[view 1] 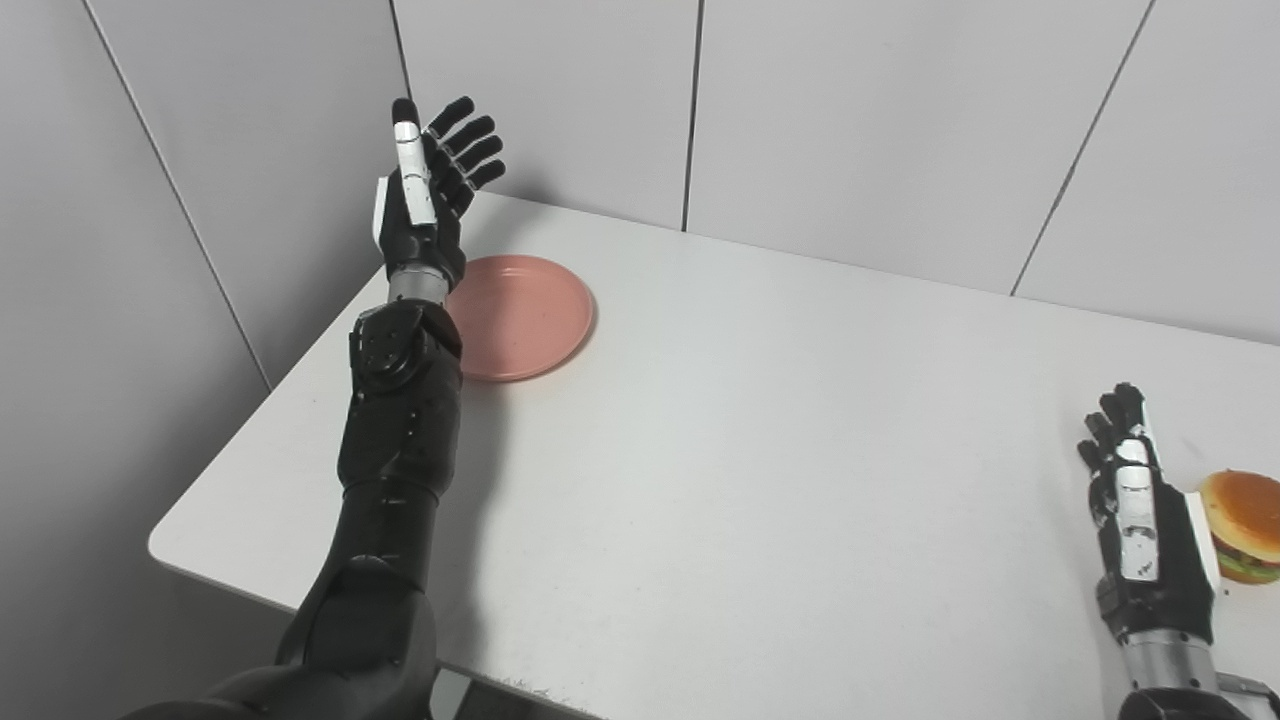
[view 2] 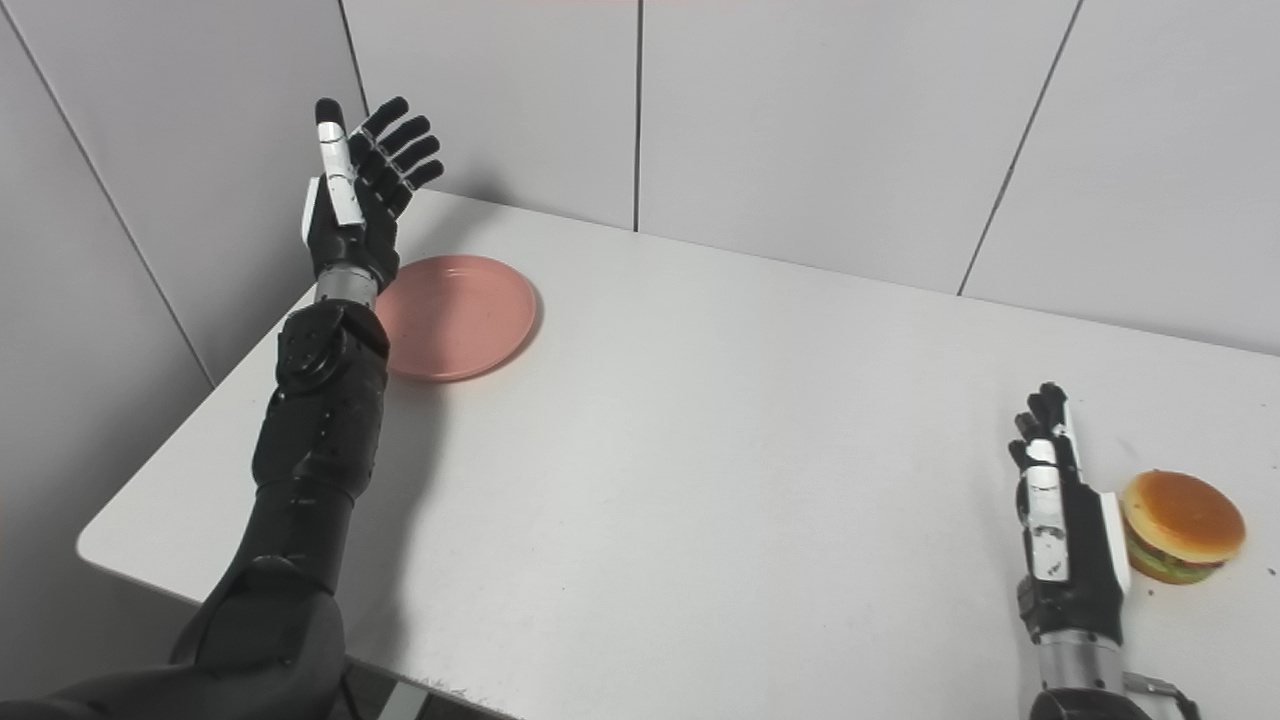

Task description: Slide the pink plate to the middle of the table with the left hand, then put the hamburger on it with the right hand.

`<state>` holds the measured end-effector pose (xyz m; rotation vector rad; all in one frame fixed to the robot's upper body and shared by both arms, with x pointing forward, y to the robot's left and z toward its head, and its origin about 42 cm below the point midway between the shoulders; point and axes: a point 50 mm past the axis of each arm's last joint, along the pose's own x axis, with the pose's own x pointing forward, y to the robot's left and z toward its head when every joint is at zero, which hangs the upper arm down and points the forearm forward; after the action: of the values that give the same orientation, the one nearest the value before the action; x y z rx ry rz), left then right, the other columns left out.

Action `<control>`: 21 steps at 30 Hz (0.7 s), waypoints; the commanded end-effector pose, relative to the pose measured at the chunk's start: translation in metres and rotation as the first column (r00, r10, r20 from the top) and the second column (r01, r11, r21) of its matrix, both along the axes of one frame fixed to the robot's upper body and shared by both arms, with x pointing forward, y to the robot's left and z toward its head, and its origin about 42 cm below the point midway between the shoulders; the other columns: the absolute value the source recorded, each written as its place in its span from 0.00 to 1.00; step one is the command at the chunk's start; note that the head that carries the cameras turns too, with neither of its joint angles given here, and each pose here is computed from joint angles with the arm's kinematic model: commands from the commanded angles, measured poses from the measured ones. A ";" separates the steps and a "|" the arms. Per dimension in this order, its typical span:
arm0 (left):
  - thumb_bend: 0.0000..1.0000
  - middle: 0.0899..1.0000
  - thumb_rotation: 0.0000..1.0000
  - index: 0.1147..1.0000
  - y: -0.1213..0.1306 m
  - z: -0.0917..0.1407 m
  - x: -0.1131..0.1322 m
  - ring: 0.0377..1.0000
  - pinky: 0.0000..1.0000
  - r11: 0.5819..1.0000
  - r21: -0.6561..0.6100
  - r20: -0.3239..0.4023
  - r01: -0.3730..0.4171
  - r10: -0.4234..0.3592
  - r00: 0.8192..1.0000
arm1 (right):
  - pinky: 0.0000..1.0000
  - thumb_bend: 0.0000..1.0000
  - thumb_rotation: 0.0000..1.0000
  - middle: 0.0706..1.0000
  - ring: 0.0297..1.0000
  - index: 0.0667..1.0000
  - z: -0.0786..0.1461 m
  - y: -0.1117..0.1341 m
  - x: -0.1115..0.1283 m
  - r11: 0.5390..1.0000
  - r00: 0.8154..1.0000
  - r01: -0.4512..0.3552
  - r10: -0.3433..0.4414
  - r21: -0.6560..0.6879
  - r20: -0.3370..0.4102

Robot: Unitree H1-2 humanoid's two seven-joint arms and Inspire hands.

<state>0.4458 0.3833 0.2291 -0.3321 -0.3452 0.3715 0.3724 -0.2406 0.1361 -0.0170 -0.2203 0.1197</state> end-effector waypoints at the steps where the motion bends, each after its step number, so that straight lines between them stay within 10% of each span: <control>1: 0.69 0.66 1.00 0.64 0.013 0.027 0.004 0.69 0.68 0.999 0.027 0.082 -0.033 0.031 0.996 | 1.00 0.55 0.97 1.00 0.99 1.00 -0.009 0.003 -0.005 1.000 1.000 0.001 -0.001 0.014 0.000; 21: 0.67 0.68 0.97 0.66 0.064 -0.038 -0.001 0.71 0.71 0.994 0.011 -0.078 -0.104 0.105 0.991 | 1.00 0.53 0.98 1.00 0.99 1.00 -0.008 0.006 -0.004 1.000 1.000 0.004 -0.004 0.019 0.001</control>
<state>0.4300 0.4394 0.1544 -0.3197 -0.1634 0.5158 0.3733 -0.2395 0.1353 -0.0139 -0.2173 0.1186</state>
